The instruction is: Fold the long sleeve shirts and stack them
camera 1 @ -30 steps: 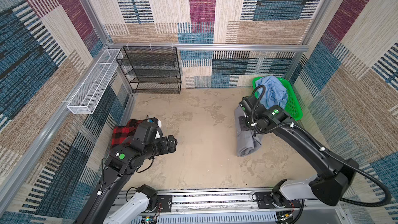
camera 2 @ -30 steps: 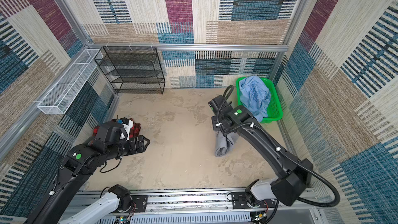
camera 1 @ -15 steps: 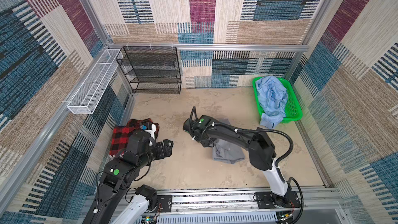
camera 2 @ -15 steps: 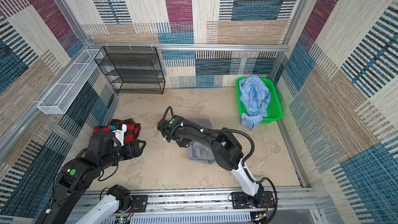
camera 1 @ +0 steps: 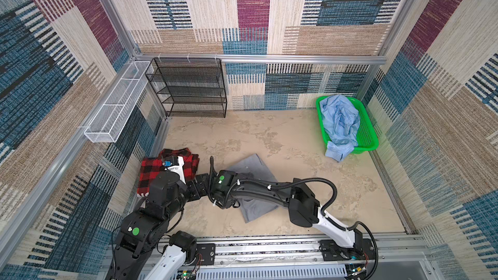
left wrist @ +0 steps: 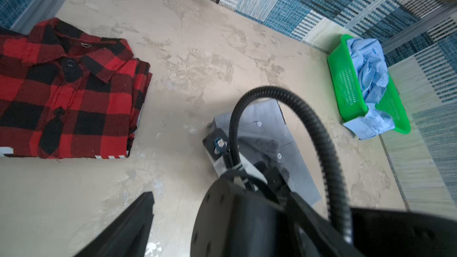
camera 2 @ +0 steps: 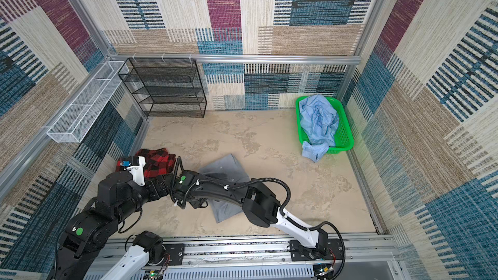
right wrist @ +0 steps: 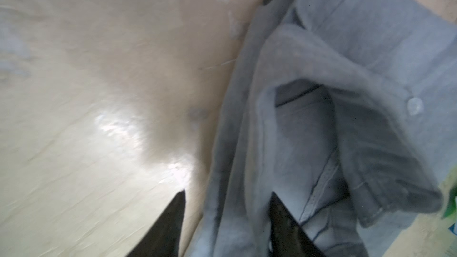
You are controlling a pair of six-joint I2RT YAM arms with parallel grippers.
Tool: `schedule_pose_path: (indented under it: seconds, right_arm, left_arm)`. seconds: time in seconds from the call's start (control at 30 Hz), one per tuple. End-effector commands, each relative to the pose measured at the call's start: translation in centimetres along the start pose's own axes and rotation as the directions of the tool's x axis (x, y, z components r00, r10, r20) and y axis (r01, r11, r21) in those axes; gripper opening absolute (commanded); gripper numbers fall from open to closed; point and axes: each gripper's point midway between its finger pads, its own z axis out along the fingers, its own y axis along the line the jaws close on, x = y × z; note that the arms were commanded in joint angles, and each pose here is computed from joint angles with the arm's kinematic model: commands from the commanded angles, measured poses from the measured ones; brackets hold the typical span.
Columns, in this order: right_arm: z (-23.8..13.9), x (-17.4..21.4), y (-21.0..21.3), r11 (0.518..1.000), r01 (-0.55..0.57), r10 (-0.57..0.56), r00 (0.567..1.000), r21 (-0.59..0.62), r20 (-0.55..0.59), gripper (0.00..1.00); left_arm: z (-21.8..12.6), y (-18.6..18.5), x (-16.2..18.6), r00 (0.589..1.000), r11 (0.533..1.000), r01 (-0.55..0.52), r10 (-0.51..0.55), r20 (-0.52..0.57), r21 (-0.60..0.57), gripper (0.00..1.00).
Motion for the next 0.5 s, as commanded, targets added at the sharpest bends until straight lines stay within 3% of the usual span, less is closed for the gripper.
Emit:
schedule_pose_path:
  seconds: [0.0, 0.13, 0.3, 0.47]
  right_arm:
    - [-1.6, -0.4, 1.1, 0.999, -0.009, 0.010, 0.999, -0.051, 0.031, 0.71]
    - [-4.3, -0.9, -0.4, 0.998, -0.035, 0.039, 0.996, -0.050, 0.086, 0.81]
    - [-11.2, -2.9, -3.0, 0.977, -0.060, 0.106, 0.970, -0.203, 0.221, 0.82]
    - [-10.4, -1.2, -11.3, 0.925, -0.208, 0.288, 0.928, -0.317, 0.234, 0.79]
  left_arm:
    - [0.0, 0.7, 0.8, 1.000, 1.000, -0.002, 0.001, -0.026, -0.027, 0.86]
    - [0.2, 0.8, 0.9, 0.999, 0.999, 0.000, -0.001, -0.036, -0.037, 0.86]
    - [0.7, 0.6, 1.2, 0.998, 0.999, -0.002, 0.000, -0.059, -0.033, 0.85]
    - [2.1, -0.7, 2.8, 0.988, 0.999, 0.027, -0.023, -0.153, 0.024, 0.85]
